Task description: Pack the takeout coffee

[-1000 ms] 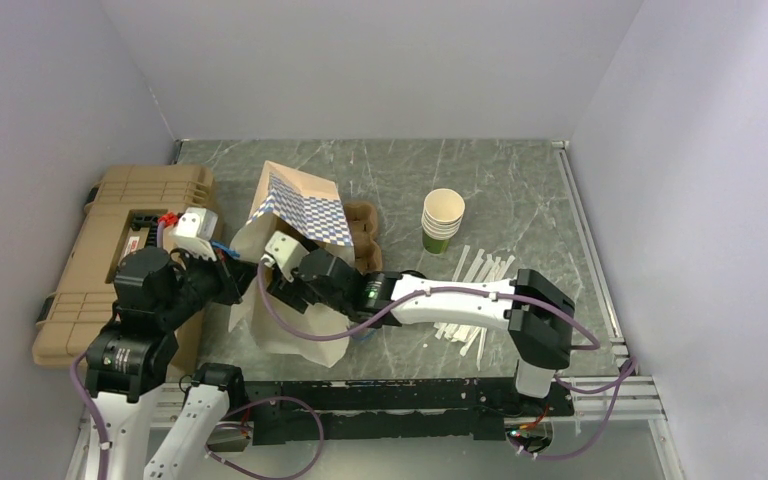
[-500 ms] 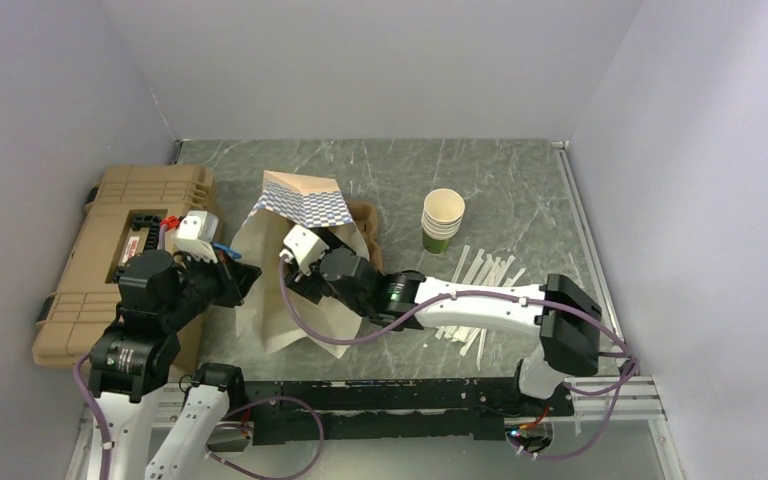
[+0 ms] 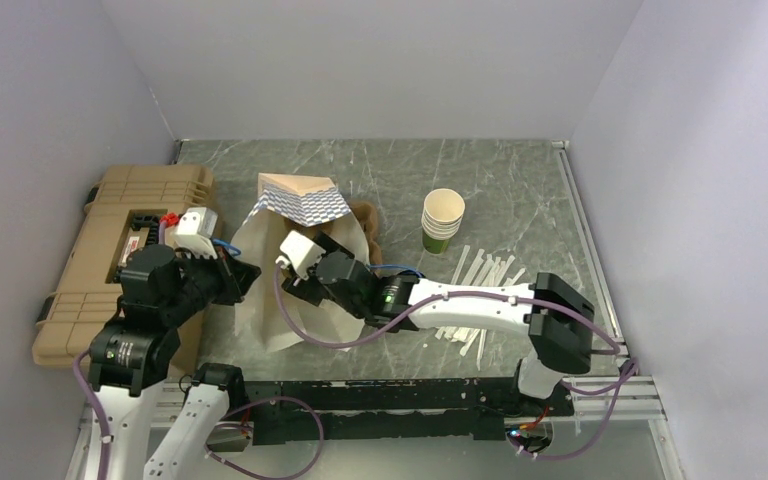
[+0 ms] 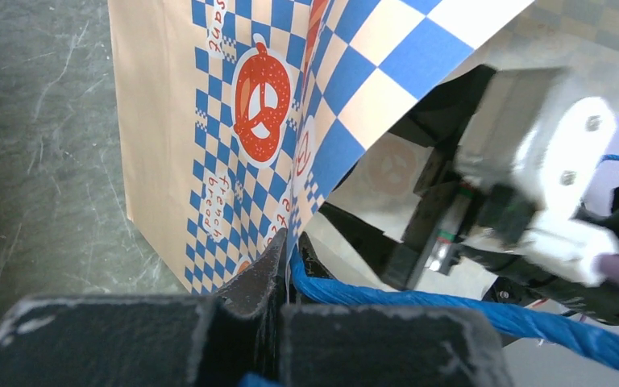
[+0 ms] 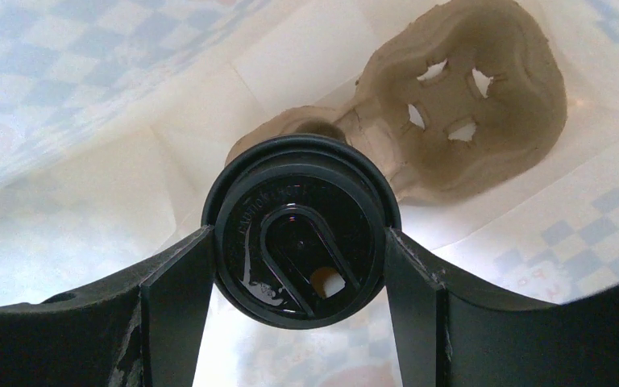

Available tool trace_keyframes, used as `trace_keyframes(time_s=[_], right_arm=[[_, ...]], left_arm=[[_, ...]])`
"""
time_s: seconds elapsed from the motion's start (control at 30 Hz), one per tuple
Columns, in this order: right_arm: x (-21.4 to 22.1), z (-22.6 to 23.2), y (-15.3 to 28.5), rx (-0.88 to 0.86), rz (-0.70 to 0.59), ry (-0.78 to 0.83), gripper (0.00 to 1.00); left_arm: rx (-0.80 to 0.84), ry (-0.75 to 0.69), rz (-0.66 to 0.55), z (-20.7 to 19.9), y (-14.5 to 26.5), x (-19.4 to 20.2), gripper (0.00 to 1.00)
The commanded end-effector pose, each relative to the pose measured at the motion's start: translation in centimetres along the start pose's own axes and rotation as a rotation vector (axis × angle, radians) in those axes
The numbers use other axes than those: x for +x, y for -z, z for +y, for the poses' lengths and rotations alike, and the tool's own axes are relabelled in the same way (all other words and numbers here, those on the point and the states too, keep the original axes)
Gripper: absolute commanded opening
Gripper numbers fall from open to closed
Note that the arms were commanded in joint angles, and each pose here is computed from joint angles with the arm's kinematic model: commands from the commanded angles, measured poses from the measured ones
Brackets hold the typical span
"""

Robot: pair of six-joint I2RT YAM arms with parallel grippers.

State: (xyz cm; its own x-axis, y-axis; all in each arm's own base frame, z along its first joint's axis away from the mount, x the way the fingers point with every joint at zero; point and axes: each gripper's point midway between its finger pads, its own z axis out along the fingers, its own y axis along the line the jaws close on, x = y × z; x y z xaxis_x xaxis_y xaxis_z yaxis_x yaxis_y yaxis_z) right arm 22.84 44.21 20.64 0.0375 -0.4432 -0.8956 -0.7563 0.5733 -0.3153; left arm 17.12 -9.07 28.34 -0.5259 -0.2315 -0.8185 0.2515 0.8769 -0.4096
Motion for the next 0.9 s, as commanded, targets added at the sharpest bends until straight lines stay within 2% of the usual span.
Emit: trace_keyframes(time_s=[0.0,0.37,0.5,0.87], right_arm=[[0.2,0.0,-1.0,0.035,-0.009,0.029,0.27],[-3.5,-1.0,1.5,-0.010,-0.035,0.036,0.27],[-3.5,-0.3,3.0,-0.093,0.016,0.043,0.28],[0.7,3.9,6.4,-0.350,0.209,-0.025,0.28]], left_arm=[[0.004,0.041,0.004,-0.8,0.5,-1.2,0.00],[-0.001,0.165,0.108,-2.1,0.5,-1.9,0.00],[0.032,0.229,0.172,-3.0,0.3,-1.5,0.00],[0.077,0.349,0.324,-4.4,0.9,1.2,0.00]])
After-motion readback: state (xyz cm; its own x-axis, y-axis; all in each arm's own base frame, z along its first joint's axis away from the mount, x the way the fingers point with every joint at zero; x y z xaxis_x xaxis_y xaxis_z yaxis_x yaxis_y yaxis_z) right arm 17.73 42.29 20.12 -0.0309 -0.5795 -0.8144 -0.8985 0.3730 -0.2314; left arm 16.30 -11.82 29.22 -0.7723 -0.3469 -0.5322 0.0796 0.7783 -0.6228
